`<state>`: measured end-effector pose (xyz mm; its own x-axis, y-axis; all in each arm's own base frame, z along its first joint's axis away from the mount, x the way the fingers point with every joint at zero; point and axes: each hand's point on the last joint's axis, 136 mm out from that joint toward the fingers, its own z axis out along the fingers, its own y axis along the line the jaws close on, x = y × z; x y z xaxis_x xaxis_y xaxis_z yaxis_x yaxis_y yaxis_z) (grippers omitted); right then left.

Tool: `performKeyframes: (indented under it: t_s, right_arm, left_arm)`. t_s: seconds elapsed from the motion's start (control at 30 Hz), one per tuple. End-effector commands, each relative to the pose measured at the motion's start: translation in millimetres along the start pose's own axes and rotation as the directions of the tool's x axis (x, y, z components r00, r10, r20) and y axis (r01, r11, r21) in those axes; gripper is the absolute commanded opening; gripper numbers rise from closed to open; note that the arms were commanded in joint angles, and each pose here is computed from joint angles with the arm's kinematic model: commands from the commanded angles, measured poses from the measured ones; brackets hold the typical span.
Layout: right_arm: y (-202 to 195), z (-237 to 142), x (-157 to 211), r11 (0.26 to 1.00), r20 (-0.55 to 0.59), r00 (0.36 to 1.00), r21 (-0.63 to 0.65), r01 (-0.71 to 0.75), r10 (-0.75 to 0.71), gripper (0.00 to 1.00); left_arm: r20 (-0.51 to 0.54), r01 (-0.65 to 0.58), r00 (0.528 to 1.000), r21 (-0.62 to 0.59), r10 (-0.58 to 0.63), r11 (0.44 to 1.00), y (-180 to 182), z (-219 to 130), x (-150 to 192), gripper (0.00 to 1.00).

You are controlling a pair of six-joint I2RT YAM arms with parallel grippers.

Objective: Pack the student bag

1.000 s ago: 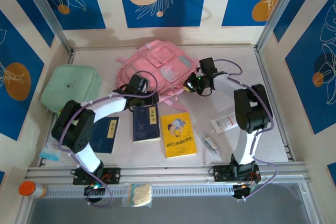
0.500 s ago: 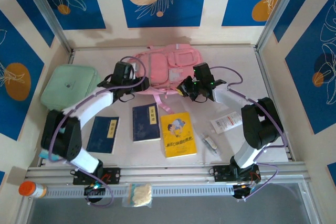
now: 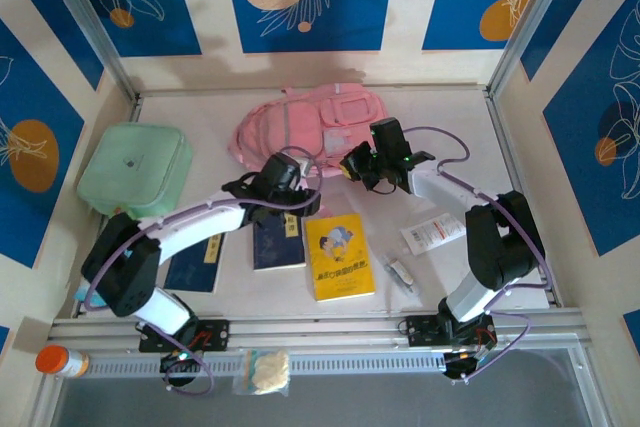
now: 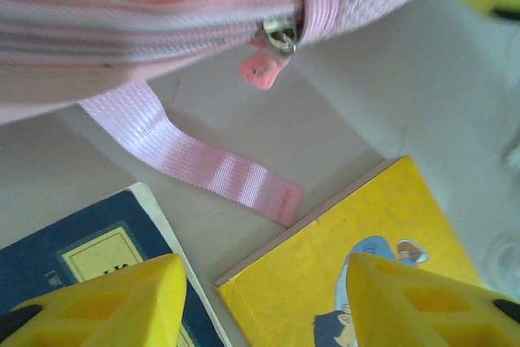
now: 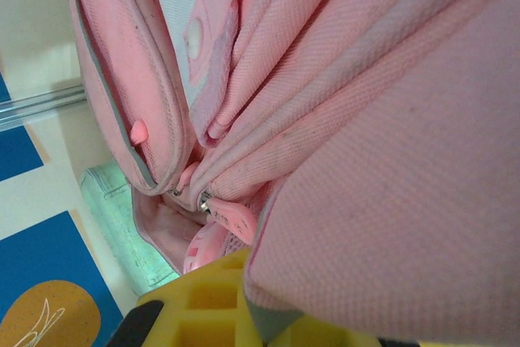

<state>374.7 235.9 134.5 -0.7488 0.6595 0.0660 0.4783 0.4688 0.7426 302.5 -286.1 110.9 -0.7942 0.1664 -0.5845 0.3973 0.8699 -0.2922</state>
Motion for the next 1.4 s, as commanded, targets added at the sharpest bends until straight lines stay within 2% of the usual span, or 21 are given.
performKeyframes:
  t_s: [0.0, 0.1, 0.2, 0.47, 0.93, 1.07, 1.37]
  right_arm:
    - [27, -12, 7, 0.997, -0.006, 1.000, -0.075, 0.021, -0.022, 0.00]
    - [26, -11, 8, 0.998, -0.007, 1.000, -0.066, 0.022, -0.022, 0.00]
    - [24, -11, 9, 0.998, -0.006, 1.000, -0.061, 0.022, -0.022, 0.00]
    - [19, -9, 12, 0.999, -0.009, 1.000, -0.049, 0.022, -0.023, 0.00]
    - [18, -9, 13, 0.999, -0.015, 1.000, -0.045, 0.024, -0.025, 0.00]
    - [18, -9, 13, 0.999, -0.013, 1.000, -0.043, 0.028, -0.029, 0.00]
    - [22, -11, 11, 0.998, 0.001, 0.999, -0.042, 0.054, -0.054, 0.00]
  left_arm:
    - [0.078, -0.046, 0.996, -0.039, 0.049, 0.998, -5, 13, -25, 0.53]
    - [0.112, -0.081, 0.990, -0.066, 0.089, 0.994, -7, 28, -34, 0.52]
    - [0.110, -0.074, 0.990, -0.154, 0.092, 0.985, 6, 38, -41, 0.50]
    - [0.145, -0.082, 0.983, -0.204, 0.113, 0.975, 10, 48, -61, 0.46]
    - [0.167, -0.046, 0.983, -0.163, 0.073, 0.986, 6, 55, -74, 0.25]
    - [0.180, -0.049, 0.981, -0.156, 0.078, 0.986, 5, 51, -77, 0.15]
    - [0.187, -0.044, 0.980, -0.150, 0.072, 0.988, 9, 40, -75, 0.03]
